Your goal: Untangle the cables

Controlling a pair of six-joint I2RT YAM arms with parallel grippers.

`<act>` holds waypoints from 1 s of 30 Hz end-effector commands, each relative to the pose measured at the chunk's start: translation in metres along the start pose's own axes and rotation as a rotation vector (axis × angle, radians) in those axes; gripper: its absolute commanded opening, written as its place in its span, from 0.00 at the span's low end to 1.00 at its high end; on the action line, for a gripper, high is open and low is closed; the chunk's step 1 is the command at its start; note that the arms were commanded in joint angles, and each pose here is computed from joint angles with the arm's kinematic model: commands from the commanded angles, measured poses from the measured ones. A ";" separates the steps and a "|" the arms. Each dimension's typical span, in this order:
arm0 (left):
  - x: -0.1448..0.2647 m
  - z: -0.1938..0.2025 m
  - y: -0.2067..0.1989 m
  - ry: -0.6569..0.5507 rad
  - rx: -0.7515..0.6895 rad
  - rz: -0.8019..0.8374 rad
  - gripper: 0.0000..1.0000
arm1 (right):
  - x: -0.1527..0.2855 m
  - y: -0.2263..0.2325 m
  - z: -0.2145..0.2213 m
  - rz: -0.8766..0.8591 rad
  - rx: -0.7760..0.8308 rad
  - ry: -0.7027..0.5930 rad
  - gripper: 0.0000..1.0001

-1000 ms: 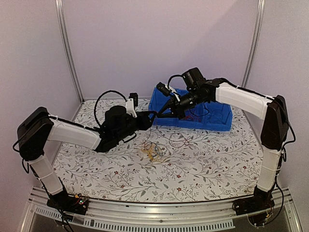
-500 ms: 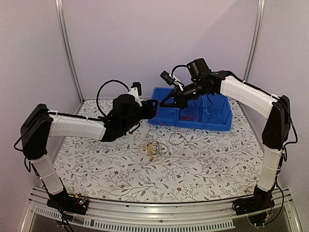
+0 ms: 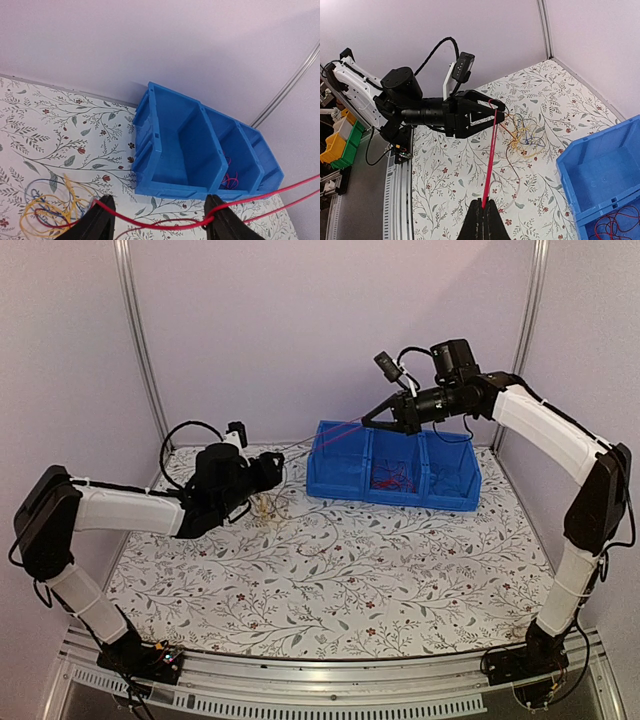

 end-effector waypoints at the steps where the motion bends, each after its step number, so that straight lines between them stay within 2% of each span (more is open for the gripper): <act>1: 0.017 0.044 0.144 0.178 -0.066 -0.474 0.60 | 0.099 0.034 -0.071 0.025 0.164 -0.233 0.00; 7: 0.025 0.063 0.188 0.227 -0.021 -0.541 0.60 | 0.185 0.038 -0.118 0.127 0.248 -0.369 0.00; 12: 0.009 0.101 0.209 0.343 -0.033 -0.569 0.60 | 0.220 0.058 -0.132 0.143 0.322 -0.408 0.00; 16: -0.002 0.130 0.210 0.410 -0.018 -0.545 0.59 | 0.239 0.079 -0.144 0.132 0.379 -0.432 0.00; 23: -0.015 0.115 0.159 0.353 -0.107 -0.414 0.58 | 0.226 0.066 -0.125 0.062 0.317 -0.393 0.00; 30: -0.008 0.064 0.078 0.234 -0.287 -0.285 0.59 | 0.200 0.065 -0.094 0.014 0.268 -0.316 0.00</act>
Point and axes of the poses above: each gripper's point midway between its finger pads, its own x axis back along the fingers, its own y axis along the line the jaws close on, z = x × y, the point moved 1 cm from there along x, back along the fingers, and after that the axes turned 7 degrees about -x, right-handed, at the moved point
